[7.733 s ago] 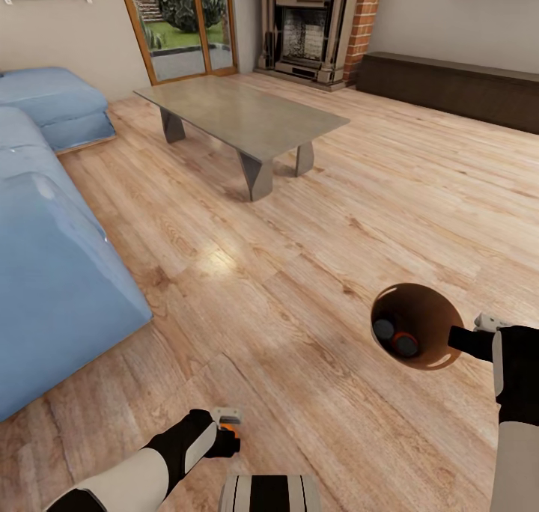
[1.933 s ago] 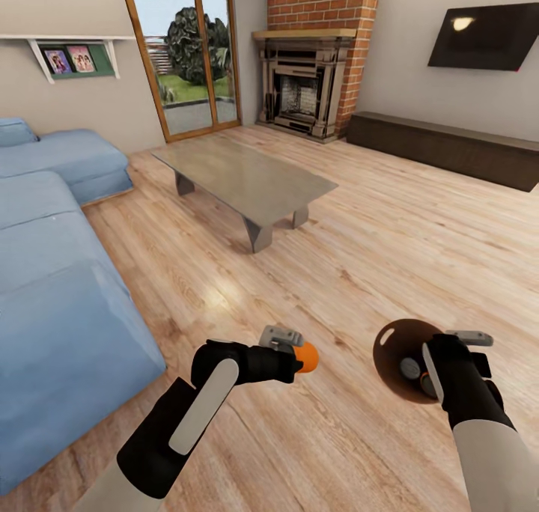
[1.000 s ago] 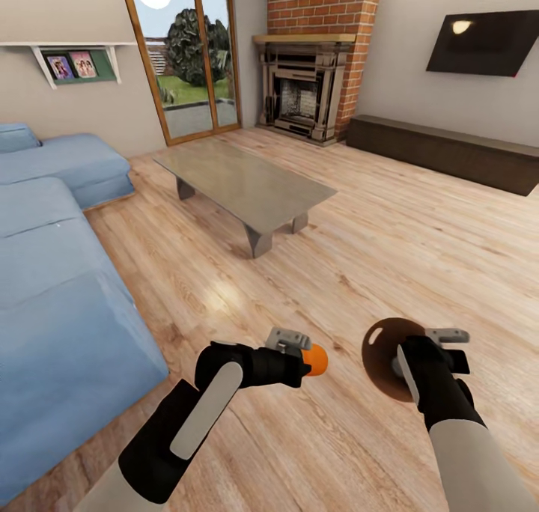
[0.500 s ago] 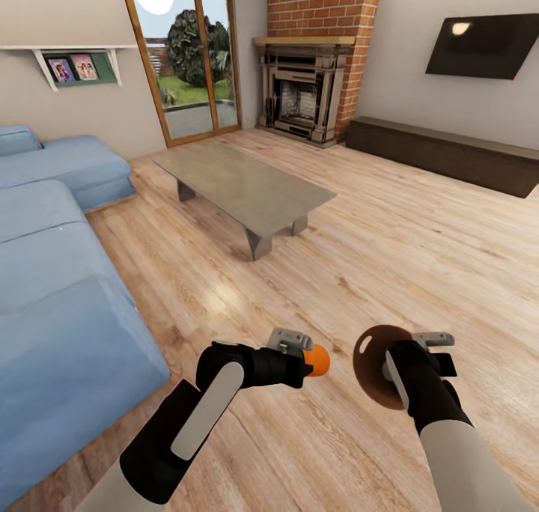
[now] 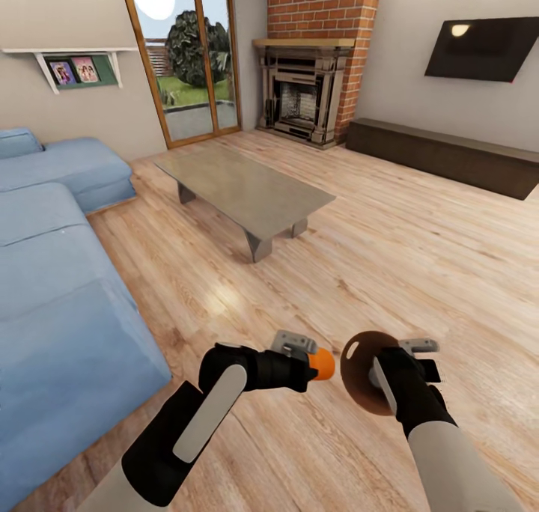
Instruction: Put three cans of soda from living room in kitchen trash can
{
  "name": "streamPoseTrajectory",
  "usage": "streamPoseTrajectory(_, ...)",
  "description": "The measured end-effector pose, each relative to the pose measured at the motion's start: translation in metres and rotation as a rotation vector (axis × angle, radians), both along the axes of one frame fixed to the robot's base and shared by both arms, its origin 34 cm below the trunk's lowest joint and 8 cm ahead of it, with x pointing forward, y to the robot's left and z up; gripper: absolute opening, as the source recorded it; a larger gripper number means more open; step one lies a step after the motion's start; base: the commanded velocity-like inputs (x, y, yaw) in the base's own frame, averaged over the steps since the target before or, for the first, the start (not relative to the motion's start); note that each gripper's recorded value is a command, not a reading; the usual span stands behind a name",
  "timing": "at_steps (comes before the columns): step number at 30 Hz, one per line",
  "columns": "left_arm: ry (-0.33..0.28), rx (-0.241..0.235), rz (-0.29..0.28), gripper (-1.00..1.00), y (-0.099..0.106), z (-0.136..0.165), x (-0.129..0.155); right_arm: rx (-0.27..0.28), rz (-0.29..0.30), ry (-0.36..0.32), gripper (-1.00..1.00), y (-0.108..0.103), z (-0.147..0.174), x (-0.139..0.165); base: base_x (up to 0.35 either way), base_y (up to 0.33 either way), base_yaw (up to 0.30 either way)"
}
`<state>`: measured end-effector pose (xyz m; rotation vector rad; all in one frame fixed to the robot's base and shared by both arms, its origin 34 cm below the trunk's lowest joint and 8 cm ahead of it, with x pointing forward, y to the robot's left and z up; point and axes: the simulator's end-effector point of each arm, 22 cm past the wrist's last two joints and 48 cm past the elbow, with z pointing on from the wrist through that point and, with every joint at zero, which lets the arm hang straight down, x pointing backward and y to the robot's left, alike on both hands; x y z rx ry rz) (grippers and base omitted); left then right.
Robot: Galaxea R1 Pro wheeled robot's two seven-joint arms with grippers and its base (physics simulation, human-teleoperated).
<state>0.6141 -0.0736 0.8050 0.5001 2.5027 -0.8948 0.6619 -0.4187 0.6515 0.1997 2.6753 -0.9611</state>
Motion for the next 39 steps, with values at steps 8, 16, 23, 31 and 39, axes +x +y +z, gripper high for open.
streamPoseTrajectory(8,0.002,-0.006,-0.021,-1.00,-0.006,0.013,-0.006,-0.009,0.047,0.007,-1.00,0.015,0.013,0.006,0.000,0.000,0.000)
streamPoseTrajectory(16,0.002,-0.007,-0.025,-1.00,-0.007,0.026,-0.007,0.000,0.058,0.009,-1.00,0.025,0.024,0.007,0.000,0.000,0.000)
streamPoseTrajectory(23,0.003,-0.007,-0.026,-1.00,-0.007,0.036,-0.007,0.017,0.068,0.010,-1.00,0.040,0.032,0.008,0.000,0.000,0.000)
streamPoseTrajectory(31,0.008,0.002,-0.024,-1.00,-0.005,0.038,-0.008,0.056,0.144,0.002,-1.00,0.087,0.035,0.018,0.000,0.000,0.000)
streamPoseTrajectory(39,0.022,0.010,-0.022,-1.00,-0.004,0.032,-0.009,0.056,0.154,0.001,-1.00,0.092,0.037,0.020,0.000,0.000,0.000)
